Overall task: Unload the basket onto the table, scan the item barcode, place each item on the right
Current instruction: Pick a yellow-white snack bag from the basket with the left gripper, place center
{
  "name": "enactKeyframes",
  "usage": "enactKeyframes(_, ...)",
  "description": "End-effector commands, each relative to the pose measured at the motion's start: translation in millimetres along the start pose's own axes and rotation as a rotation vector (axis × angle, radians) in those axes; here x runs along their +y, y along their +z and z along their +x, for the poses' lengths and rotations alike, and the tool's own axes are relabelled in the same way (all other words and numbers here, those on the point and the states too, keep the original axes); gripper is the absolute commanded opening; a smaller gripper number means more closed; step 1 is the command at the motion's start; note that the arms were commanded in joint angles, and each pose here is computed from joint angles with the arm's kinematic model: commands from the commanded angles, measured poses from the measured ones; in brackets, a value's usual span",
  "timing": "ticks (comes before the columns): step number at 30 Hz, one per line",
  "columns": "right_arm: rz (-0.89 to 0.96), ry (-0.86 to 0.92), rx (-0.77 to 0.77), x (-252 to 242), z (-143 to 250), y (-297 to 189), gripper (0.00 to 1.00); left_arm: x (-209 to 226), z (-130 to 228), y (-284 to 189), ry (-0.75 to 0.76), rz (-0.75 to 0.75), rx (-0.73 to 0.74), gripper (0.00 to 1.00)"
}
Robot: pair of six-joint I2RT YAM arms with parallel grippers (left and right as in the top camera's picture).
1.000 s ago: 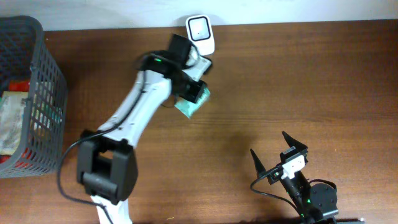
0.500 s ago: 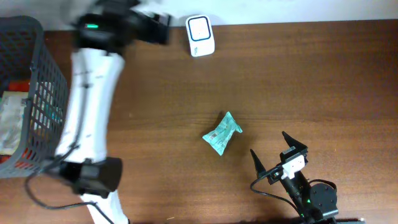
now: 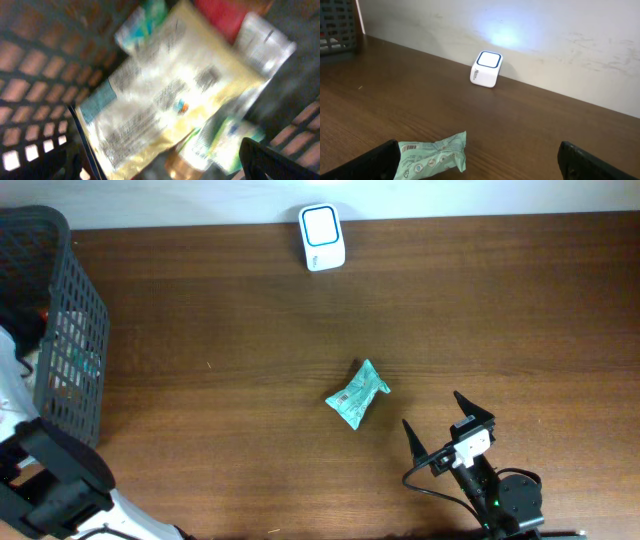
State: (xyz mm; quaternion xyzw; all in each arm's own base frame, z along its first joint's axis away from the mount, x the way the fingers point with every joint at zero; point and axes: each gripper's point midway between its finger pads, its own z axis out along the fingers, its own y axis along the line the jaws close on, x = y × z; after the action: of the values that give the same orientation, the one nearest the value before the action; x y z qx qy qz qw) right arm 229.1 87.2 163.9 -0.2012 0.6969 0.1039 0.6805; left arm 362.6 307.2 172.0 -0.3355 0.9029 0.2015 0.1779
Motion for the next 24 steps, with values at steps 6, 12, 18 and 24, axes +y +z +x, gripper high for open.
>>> enactKeyframes(6, -0.003, 0.004, 0.002, 1, 2, 0, 0.99, 26, 72, 76, 0.233, 0.046, 0.131, 0.94)
enactKeyframes(12, -0.003, 0.004, 0.002, 1, 2, 0, 0.99, 6, 96, 118, 0.307, 0.142, 0.199, 0.87)
enactKeyframes(18, -0.003, 0.004, 0.002, 1, 2, 0, 0.99, 13, 62, 101, 0.249, 0.123, 0.123, 0.0)
enactKeyframes(24, -0.003, 0.004, 0.002, 1, 2, 0, 0.99, -21, -67, -92, 0.1, 0.335, -0.396, 0.0)
